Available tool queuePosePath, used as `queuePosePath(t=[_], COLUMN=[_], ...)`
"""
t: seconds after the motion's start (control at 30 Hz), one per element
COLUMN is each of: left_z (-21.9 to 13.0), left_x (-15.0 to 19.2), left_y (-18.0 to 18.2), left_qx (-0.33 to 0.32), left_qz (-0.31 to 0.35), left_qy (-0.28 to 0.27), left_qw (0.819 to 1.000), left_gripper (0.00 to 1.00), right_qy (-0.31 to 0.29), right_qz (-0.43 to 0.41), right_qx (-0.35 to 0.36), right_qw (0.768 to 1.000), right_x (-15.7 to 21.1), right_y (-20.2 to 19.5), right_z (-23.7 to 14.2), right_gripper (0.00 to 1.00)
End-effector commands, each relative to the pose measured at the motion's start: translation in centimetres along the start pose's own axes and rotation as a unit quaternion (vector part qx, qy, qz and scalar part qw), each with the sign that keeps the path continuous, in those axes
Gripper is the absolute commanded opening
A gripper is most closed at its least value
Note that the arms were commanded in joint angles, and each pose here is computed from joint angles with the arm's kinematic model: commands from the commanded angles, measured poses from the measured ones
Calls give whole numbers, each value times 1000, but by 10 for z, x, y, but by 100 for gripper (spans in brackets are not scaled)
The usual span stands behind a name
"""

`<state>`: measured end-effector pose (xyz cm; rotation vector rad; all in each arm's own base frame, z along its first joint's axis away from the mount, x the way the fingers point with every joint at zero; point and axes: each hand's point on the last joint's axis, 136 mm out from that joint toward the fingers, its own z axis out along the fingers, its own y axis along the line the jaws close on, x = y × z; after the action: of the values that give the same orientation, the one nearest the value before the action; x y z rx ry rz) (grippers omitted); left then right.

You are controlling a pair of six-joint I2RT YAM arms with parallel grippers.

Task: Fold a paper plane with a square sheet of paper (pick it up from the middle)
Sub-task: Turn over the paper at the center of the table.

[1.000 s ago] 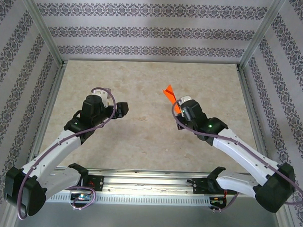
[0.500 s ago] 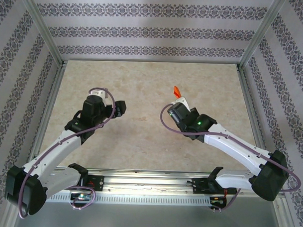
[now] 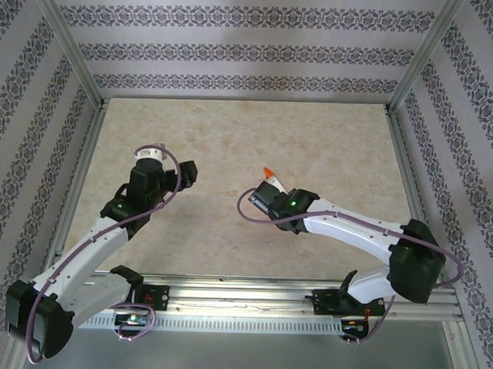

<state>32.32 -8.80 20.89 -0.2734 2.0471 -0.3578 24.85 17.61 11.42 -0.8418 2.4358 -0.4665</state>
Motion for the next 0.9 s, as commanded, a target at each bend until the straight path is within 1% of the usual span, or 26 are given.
queuePosePath(t=[0.0,0.1,0.17,0.27,0.3,0.37,0.43,0.47,0.53,0.6,0.63,0.67,0.73,0.8,0.87], left_z=[-5,-8,-9,-11,-11,-10,-8,-7,-4,0,1,4,8,13,19], left_x=[1,0,1,1,2,3,3,3,5,8,10,12,17,24,31], left_y=[16,18,21,22,22,23,20,18,12,4,0,-5,-17,-27,-34], left_qx=[-33,-37,-42,-42,-42,-42,-36,-31,-17,1,12,22,51,75,92], left_qz=[-16,-17,-17,-18,-20,-22,-24,-24,-23,-22,-21,-20,-20,-28,-41], left_qy=[-6,-7,-5,-7,-7,-7,-3,-1,8,20,27,37,58,79,99], left_qw=[999,999,999,999,999,999,999,999,1000,1000,999,999,997,994,990], left_gripper=[100,99,99,99,100,99,99,99,99,100,100,98,93,88,84], right_qy=[16,39,50,61,59,49,33,24,1,-17,-17,-21,-27,-28,-23], right_qz=[-16,-26,-31,-31,-27,-17,-1,7,37,94,137,178,269,344,388], right_qx=[-49,-86,-96,-127,-146,-195,-234,-243,-249,-269,-297,-328,-391,-421,-443], right_qw=[999,995,994,990,987,980,972,970,968,958,945,927,880,839,808], right_x=[0,2,3,3,1,-5,-14,-18,-28,-35,-36,-41,-48,-48,-47], right_y=[29,50,59,75,81,97,106,107,99,88,84,81,74,66,63], right_z=[-2,4,7,8,6,-1,-11,-15,-21,-21,-19,-19,-16,-4,7], right_gripper=[1,3,4,8,9,14,22,25,27,30,31,32,31,28,25])
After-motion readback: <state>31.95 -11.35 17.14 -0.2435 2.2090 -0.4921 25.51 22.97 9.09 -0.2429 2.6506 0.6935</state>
